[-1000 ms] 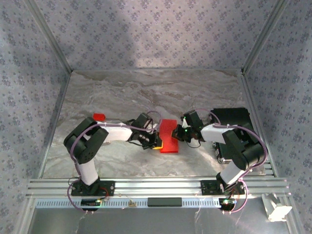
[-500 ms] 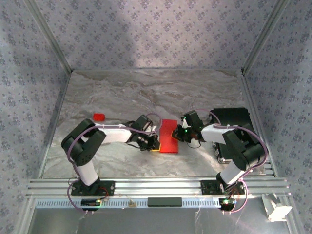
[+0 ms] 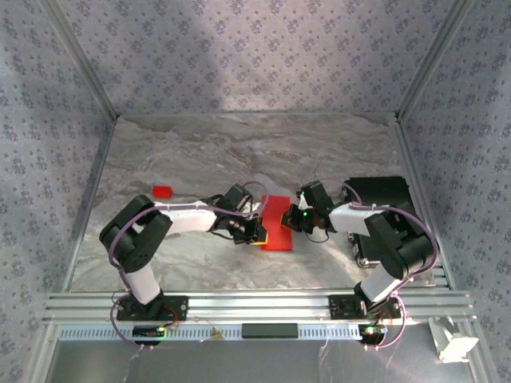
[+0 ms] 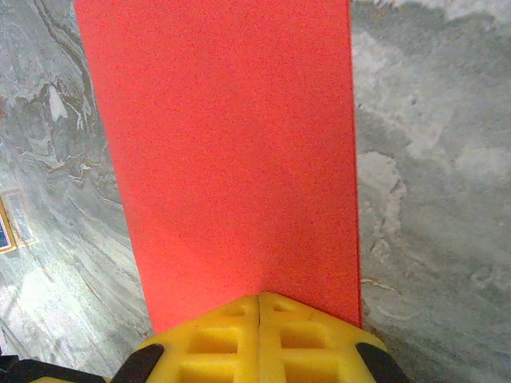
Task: Fold a paper plane with a square sheet of paper (pick it up from the middle)
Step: First fold the square sheet of paper in half at the center of the table.
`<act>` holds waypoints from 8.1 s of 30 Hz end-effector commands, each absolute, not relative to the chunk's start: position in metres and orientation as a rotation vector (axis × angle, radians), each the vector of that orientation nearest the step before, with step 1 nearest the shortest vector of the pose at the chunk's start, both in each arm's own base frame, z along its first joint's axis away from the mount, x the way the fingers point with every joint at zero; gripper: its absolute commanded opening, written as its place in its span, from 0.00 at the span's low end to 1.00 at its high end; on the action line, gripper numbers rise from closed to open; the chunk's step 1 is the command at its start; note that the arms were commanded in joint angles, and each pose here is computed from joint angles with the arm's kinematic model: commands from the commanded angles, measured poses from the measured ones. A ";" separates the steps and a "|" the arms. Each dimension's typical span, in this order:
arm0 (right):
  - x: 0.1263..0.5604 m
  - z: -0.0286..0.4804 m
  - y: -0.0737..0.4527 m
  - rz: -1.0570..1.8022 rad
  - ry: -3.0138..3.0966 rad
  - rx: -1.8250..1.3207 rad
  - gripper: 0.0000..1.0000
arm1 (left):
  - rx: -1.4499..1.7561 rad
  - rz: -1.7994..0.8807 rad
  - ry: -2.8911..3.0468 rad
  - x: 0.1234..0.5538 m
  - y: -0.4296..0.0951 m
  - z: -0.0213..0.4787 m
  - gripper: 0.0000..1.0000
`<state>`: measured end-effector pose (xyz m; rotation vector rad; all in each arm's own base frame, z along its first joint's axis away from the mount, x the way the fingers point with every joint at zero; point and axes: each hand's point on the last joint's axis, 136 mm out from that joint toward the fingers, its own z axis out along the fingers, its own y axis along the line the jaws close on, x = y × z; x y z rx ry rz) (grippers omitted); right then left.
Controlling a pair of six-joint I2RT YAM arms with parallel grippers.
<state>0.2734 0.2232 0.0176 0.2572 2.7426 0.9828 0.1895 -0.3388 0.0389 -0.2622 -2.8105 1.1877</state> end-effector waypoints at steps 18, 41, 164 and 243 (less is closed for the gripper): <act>0.239 -0.023 0.185 0.733 2.924 0.390 0.01 | -0.475 0.926 -2.803 0.149 -0.309 0.004 0.04; 0.244 -0.018 0.187 0.729 2.938 0.333 0.01 | -0.292 1.444 -2.778 0.242 -0.365 0.068 0.07; 0.245 -0.013 0.186 0.728 2.919 0.340 0.02 | -0.321 1.265 -2.931 0.303 -0.359 0.050 0.09; 0.188 0.034 0.199 1.007 2.829 0.414 0.46 | -0.174 1.069 -2.914 0.334 -0.342 0.003 0.10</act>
